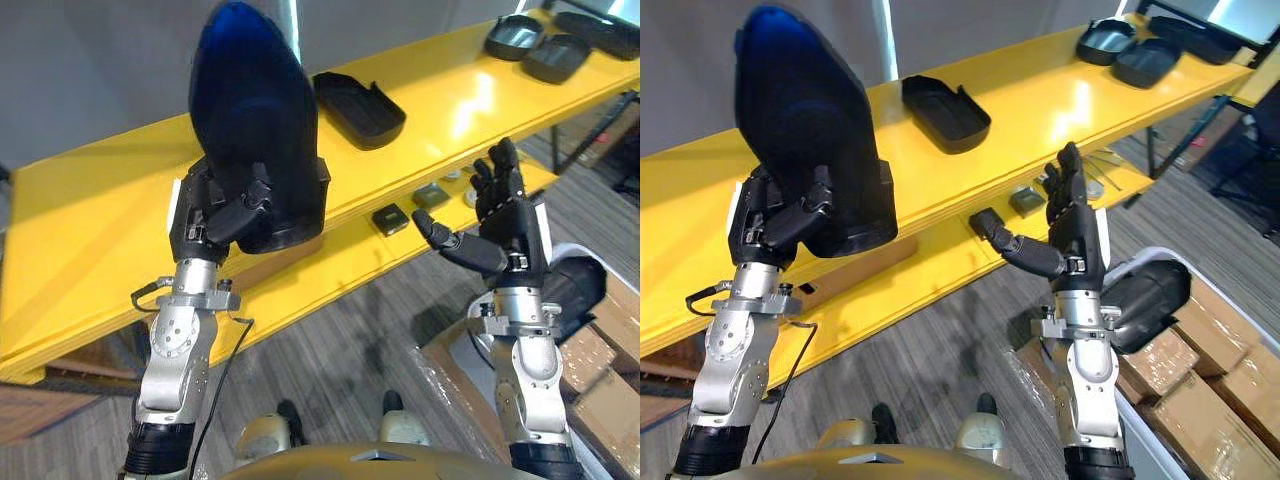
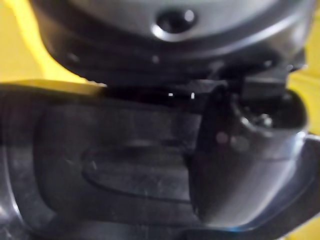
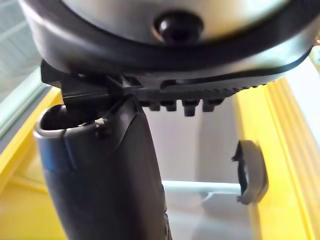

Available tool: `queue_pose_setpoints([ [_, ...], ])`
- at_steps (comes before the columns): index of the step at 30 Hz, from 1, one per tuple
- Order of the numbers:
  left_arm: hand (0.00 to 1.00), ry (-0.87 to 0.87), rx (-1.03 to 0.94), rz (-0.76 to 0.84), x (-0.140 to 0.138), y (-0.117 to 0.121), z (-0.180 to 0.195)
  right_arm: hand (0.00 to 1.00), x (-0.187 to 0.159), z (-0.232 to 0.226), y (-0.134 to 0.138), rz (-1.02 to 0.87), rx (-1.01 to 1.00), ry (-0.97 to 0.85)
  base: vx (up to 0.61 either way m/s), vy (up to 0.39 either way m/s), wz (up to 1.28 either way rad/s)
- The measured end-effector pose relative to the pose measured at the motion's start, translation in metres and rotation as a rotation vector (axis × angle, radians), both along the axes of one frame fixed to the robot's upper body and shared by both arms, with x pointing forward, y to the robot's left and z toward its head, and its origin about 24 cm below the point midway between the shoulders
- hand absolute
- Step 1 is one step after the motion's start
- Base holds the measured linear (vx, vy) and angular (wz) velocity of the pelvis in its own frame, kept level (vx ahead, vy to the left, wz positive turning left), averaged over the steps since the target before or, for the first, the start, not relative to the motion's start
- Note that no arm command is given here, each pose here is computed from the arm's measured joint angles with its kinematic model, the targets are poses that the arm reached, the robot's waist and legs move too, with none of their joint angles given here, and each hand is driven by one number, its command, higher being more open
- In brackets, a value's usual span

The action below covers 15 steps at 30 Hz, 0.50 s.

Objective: Walk over and take three plastic housings, then place them on the shelf

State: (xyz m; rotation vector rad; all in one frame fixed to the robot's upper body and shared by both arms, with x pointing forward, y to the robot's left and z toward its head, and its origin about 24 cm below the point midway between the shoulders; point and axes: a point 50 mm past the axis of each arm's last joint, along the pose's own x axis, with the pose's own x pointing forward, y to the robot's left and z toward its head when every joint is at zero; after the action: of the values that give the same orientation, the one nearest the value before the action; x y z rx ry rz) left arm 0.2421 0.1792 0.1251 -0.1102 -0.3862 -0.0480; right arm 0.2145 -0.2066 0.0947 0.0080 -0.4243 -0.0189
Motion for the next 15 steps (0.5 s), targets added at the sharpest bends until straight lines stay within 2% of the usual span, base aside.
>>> queue_pose_setpoints([
  [3,0.0,0.008,0.024,0.003,0.02,-0.008,0.008,1.0,0.002,-0.004,0.007,0.044,-0.003,0.036,0.04,-0.044,-0.14],
  [6,0.0,0.029,0.038,0.061,0.052,-0.005,0.019,1.0,0.004,-0.006,0.016,0.127,-0.045,0.065,0.01,-0.028,-0.13],
  [11,0.0,0.103,0.038,0.164,0.082,0.012,0.027,1.0,0.008,-0.006,0.02,0.196,-0.085,0.095,0.01,0.004,-0.08],
  [15,0.0,0.154,-0.039,0.235,0.093,0.031,0.032,1.0,0.012,-0.005,0.028,0.236,-0.092,0.107,-0.04,0.025,-0.02],
])
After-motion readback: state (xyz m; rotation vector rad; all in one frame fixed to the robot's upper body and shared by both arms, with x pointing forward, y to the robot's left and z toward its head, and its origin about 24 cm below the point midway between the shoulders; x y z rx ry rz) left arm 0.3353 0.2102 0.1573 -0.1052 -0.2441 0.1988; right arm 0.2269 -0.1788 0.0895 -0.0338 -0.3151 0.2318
